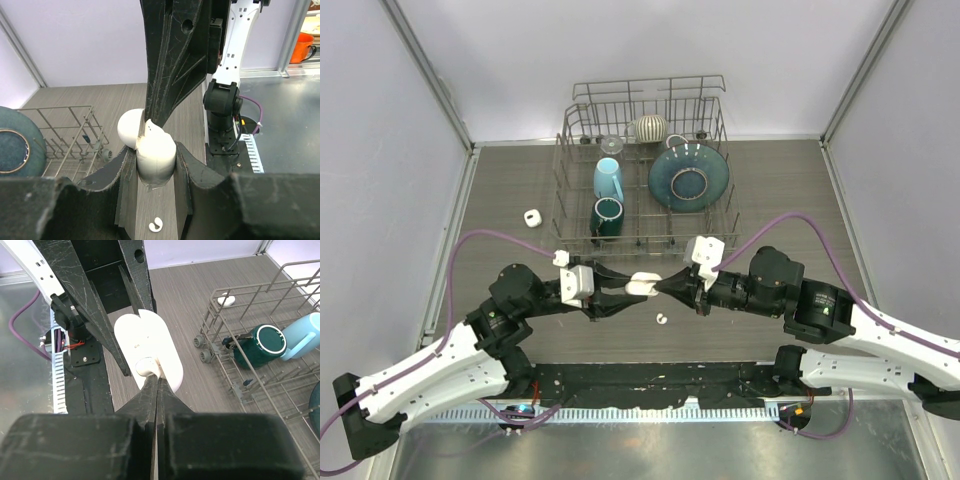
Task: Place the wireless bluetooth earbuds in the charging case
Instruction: Pick up the earbud from the charging case.
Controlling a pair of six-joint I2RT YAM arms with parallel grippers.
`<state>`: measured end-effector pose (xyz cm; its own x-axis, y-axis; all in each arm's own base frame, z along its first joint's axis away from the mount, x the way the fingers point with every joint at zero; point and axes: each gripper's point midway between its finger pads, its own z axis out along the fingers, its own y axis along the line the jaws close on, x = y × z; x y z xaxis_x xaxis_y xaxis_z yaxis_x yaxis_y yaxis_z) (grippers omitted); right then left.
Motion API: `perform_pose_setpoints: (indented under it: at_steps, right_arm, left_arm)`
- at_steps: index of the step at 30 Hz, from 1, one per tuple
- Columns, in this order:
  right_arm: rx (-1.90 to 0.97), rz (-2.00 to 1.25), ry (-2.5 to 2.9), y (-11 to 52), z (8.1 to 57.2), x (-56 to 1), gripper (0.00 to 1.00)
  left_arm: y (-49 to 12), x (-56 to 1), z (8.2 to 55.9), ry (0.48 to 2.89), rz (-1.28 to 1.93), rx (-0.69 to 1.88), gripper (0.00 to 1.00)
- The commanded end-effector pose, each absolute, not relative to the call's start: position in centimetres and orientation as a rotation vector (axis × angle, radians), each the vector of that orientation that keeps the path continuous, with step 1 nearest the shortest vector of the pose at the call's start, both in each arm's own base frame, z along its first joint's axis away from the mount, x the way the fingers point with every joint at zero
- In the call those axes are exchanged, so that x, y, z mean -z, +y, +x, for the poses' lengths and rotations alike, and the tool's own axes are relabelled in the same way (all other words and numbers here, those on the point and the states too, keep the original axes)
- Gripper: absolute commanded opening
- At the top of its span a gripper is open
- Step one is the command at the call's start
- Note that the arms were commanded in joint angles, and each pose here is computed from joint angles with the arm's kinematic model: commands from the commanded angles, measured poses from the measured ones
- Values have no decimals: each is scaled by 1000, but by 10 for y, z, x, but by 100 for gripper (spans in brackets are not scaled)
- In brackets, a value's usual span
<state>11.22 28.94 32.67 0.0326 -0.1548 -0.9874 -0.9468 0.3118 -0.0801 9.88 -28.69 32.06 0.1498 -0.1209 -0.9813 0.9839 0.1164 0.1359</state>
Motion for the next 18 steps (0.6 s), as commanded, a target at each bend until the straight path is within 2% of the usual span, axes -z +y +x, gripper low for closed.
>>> perform_pose_setpoints:
  at_steps: [1,18]
  right_arm:
    - [-895,-1025,1333,298,116,-357,1]
    - [-1009,-957,1297,292,103,-386,1]
  left_arm:
    - [-288,-345,83,942,1127,1134,0]
    - [-280,-336,110,996,1020,994,0]
